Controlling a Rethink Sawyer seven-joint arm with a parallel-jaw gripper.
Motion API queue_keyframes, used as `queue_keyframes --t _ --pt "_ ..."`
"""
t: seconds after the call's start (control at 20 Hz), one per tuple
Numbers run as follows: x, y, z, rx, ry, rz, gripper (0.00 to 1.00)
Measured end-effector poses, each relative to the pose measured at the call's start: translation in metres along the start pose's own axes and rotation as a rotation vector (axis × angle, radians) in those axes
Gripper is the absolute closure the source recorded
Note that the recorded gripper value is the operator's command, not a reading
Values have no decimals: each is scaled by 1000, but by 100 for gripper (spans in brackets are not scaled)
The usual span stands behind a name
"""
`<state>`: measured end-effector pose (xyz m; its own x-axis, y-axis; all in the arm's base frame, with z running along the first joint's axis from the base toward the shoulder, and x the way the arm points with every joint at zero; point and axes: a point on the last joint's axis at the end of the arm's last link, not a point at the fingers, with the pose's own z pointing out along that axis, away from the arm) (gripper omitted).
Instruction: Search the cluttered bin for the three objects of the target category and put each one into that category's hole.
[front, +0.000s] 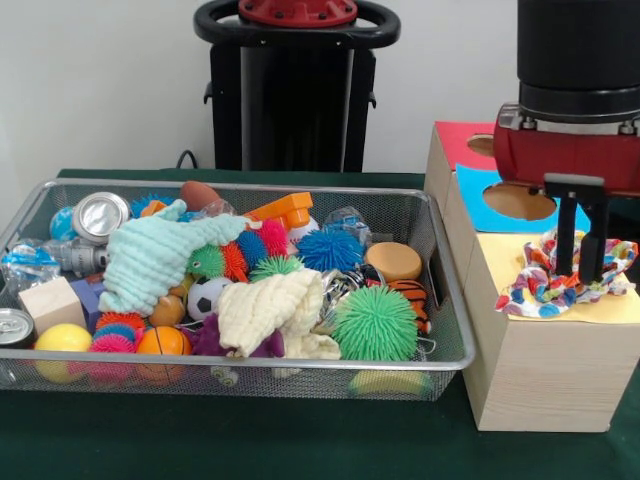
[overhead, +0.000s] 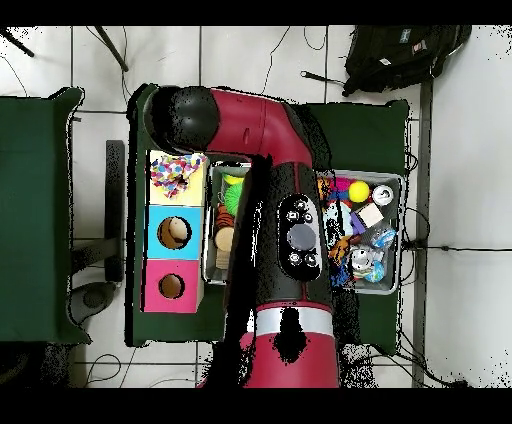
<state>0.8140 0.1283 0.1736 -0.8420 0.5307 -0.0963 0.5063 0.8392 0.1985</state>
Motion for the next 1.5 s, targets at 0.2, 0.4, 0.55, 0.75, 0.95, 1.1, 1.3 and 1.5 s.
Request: queue_keyframes --t 0.2,0.4,0.55,0.75,0.95,1.1,1.3,1.5 --pt "-1 -5 6 6 7 5 100" --pt "-1 -11 15 14 16 9 100" --pt "1 -17 24 22 27 13 100" --pt "3 -22 35 31 40 16 100" --pt "7 -30 51 44 60 20 100" --pt "9 -33 58 50 69 21 100" --pt "11 -36 64 55 76 21 100" --pt "15 -38 69 57 71 19 100"
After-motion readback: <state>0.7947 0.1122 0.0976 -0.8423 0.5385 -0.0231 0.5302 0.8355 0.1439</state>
